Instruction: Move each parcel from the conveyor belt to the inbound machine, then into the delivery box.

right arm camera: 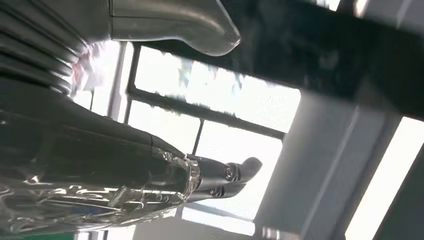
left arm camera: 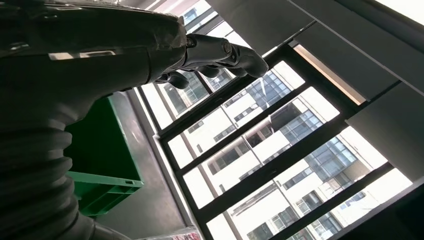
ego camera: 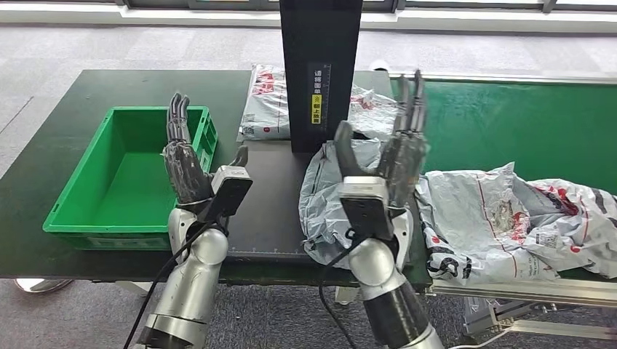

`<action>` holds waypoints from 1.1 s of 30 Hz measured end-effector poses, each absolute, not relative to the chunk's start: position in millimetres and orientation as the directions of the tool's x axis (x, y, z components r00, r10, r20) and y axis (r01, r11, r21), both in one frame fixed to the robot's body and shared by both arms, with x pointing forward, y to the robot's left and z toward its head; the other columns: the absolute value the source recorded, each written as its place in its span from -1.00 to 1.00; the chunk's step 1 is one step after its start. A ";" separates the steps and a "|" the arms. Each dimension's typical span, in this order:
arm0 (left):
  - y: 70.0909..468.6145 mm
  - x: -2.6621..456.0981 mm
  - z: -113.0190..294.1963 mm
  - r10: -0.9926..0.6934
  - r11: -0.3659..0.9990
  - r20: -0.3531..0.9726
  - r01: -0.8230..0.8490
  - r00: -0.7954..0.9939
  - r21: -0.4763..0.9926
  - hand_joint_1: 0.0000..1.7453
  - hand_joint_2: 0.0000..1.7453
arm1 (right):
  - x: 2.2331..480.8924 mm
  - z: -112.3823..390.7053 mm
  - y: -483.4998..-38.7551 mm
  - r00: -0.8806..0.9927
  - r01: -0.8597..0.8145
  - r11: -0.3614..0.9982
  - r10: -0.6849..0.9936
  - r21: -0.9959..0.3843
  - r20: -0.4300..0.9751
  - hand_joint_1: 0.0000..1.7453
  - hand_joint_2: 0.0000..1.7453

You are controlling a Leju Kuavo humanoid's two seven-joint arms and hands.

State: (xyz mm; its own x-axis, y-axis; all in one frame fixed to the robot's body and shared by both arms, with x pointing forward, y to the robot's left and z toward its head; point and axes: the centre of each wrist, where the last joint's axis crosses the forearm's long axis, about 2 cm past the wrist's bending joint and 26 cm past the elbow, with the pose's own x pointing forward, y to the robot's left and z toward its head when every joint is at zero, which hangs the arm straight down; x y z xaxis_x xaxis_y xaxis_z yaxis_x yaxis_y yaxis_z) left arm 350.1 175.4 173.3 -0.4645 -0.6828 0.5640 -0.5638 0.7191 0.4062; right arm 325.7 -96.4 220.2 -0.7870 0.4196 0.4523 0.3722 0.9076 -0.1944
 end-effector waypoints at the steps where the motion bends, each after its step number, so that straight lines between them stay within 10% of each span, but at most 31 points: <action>1: 177.2 350.4 170.2 -0.684 0.718 0.568 -0.563 -0.458 0.409 -1.00 1.00 | 321.3 224.4 -107.2 -0.790 0.405 0.903 0.424 -0.143 0.444 -1.00 1.00; 18: 158.8 358.3 148.9 -0.676 0.729 0.633 -0.470 -0.379 0.498 -1.00 1.00 | 272.4 278.6 -187.1 -0.785 0.602 0.783 0.545 0.156 0.294 -1.00 1.00; 33: 32.9 328.1 147.9 -0.431 0.809 0.760 0.165 -0.487 0.565 -1.00 1.00 | 266.2 282.3 -205.0 -0.751 0.652 0.737 0.596 0.178 0.283 -1.00 1.00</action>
